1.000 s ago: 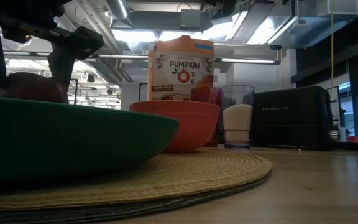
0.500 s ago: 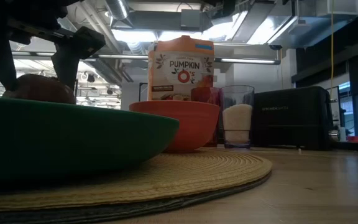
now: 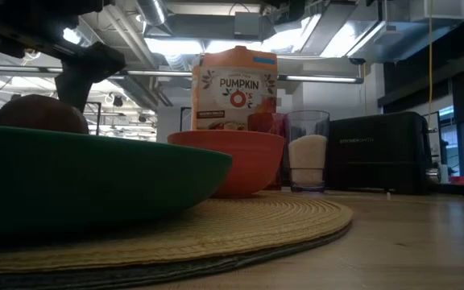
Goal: Arrange a breakfast setting
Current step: Put the spoon on the brown table mat
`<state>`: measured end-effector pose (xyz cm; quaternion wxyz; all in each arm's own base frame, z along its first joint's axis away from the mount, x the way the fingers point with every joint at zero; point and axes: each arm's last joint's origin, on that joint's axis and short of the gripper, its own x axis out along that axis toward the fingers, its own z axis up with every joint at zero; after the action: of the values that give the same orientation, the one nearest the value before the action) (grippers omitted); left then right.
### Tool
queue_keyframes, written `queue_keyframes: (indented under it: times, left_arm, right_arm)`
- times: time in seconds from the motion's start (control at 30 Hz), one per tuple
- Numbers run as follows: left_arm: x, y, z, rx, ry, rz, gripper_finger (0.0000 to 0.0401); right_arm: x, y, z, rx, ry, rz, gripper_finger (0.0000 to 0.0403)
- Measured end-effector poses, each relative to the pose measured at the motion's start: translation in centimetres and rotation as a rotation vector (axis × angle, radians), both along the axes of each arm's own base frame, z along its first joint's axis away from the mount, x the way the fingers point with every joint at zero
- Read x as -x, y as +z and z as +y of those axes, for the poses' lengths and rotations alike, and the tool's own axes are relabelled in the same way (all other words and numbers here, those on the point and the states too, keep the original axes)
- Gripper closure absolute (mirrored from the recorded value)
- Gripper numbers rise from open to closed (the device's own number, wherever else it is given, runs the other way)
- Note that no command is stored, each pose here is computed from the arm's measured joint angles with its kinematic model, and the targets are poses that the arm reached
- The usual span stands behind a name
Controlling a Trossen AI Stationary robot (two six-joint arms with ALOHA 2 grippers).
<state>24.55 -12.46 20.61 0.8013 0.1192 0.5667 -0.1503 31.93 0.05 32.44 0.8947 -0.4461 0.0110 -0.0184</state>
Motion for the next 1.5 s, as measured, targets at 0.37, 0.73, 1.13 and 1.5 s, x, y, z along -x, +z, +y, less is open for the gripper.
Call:
queue_keyframes:
  times: [0.37,0.73,1.13,1.5]
  left_arm:
    - [-0.2,0.9,-0.1,0.005,-0.001,0.004,0.0035]
    - [-1.0,4.2,-0.1,-0.096,0.04,-0.074,0.0038]
    - [-0.5,6.1,1.3,-0.075,0.086,-0.35,0.0047]
    - [4.9,5.5,7.6,0.07,0.223,-0.922,0.0084]
  right_arm:
    - [0.0,0.0,0.0,-0.003,0.0,0.0,0.032]
    - [0.0,0.0,0.0,-0.004,0.0,0.001,0.032]
    - [0.1,-0.1,0.2,0.022,0.066,0.018,0.032]
    - [2.7,-0.8,-3.0,-0.082,0.172,0.043,0.032]
